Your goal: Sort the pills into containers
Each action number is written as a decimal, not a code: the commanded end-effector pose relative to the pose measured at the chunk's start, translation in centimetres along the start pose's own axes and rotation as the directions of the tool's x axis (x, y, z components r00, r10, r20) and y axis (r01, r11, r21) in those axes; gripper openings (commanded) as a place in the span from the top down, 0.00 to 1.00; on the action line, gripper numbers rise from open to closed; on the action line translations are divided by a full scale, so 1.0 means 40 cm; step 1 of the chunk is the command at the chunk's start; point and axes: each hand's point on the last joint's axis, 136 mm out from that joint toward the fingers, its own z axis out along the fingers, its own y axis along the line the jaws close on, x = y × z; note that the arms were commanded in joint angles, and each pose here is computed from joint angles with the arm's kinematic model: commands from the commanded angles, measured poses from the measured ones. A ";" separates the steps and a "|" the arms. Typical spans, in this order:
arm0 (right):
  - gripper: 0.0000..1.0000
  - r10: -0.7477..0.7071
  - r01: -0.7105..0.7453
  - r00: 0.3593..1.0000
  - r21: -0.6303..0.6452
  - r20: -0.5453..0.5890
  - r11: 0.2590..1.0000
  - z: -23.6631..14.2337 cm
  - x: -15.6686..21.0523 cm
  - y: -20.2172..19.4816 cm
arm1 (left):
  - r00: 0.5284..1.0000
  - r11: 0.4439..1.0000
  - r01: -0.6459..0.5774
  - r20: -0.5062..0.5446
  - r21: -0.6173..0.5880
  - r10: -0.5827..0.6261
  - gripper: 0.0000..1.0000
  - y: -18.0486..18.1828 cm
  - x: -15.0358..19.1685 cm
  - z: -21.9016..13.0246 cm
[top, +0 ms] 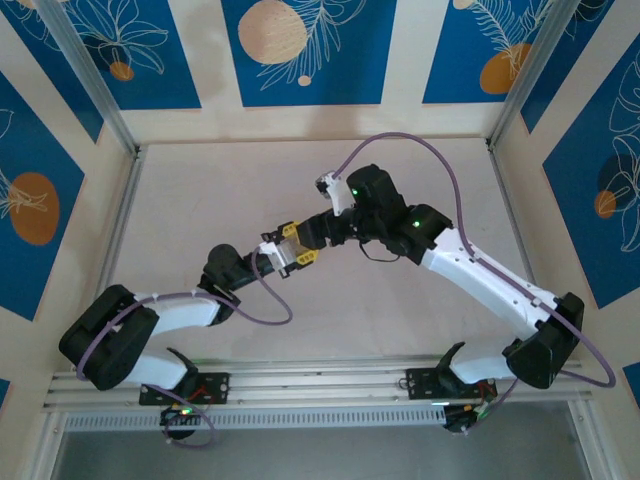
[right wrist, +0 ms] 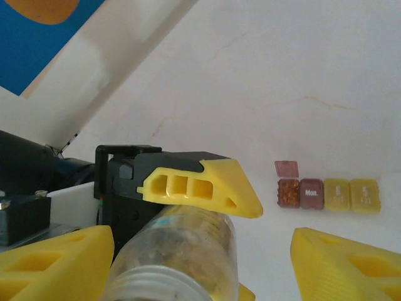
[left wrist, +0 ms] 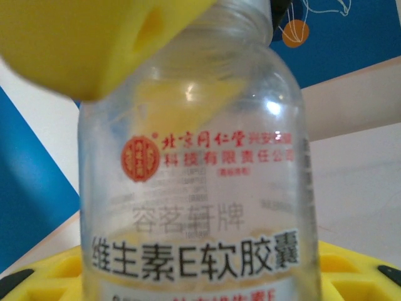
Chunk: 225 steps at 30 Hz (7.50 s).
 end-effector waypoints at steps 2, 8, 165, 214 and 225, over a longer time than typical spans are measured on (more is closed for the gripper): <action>0.27 0.057 -0.055 0.997 0.032 -0.053 0.998 0.012 0.025 -0.009 | 0.998 0.999 -0.048 0.037 -0.024 0.049 1.00 0.009 -0.025 -0.001; 0.27 0.088 -0.088 0.990 0.012 -0.110 0.996 0.024 0.053 -0.004 | 0.998 0.998 -0.058 0.031 -0.037 0.059 1.00 0.014 -0.023 -0.001; 0.41 0.272 -0.165 0.879 0.285 -0.392 0.944 0.437 0.256 -0.426 | 0.211 0.274 0.455 -0.196 -0.847 -0.958 0.19 0.194 0.484 -0.239; 0.37 0.235 -0.079 0.844 0.322 -0.482 0.944 0.463 0.330 -0.443 | 0.032 0.355 0.528 -0.400 -0.771 -0.916 0.22 0.060 0.501 -0.188; 0.37 0.234 -0.077 0.842 0.322 -0.485 0.944 0.464 0.334 -0.444 | -0.011 0.309 0.564 -0.381 -0.766 -0.925 0.43 0.030 0.528 -0.179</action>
